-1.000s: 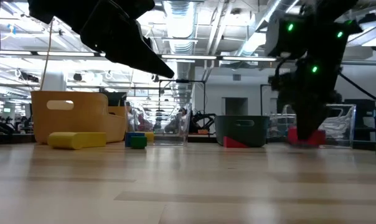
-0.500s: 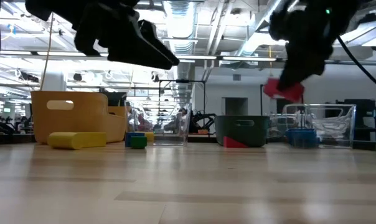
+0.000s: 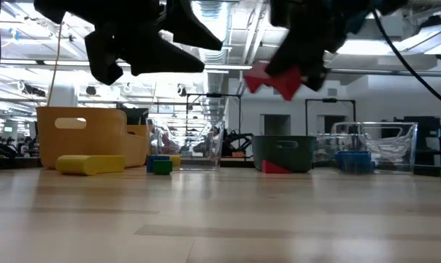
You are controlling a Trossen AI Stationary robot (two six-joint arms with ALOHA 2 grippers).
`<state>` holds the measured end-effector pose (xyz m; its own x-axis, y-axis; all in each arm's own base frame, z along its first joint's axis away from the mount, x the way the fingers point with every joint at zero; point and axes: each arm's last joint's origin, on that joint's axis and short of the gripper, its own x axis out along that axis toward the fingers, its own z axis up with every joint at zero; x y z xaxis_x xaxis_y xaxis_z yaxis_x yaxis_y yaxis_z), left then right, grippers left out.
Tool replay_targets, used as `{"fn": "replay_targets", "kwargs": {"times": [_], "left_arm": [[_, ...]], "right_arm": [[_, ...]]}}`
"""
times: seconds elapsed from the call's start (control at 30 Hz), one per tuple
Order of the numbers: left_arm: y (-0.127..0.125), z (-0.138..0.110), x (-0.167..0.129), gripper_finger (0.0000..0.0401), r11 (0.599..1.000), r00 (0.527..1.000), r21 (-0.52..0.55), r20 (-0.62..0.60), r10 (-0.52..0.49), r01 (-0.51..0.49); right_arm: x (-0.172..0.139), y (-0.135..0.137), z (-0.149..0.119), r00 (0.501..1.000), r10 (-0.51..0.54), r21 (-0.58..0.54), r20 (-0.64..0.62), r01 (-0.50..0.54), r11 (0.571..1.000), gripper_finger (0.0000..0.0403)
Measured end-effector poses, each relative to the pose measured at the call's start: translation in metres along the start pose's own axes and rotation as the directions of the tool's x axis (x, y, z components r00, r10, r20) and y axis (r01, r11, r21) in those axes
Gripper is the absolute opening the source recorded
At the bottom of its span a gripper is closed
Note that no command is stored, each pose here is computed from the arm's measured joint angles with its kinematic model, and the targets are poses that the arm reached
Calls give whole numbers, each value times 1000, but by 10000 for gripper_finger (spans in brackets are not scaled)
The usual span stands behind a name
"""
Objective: Sort blocks
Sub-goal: Put the red block into the yellow bin
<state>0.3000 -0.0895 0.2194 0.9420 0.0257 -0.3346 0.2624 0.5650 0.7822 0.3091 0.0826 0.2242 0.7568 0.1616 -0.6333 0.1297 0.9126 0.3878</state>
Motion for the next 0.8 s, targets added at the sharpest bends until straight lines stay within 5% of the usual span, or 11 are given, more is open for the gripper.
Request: {"fn": "replay_targets", "kwargs": {"times": [0.5, 0.8], "left_arm": [[-8, 11, -4, 235, 996, 994, 68, 91, -59, 53], [-10, 12, -4, 155, 994, 989, 74, 118, -88, 80]], "right_arm": [[32, 34, 53, 992, 93, -151, -91, -106, 983, 69], [45, 33, 58, 983, 136, -157, -123, -155, 975, 69]]}}
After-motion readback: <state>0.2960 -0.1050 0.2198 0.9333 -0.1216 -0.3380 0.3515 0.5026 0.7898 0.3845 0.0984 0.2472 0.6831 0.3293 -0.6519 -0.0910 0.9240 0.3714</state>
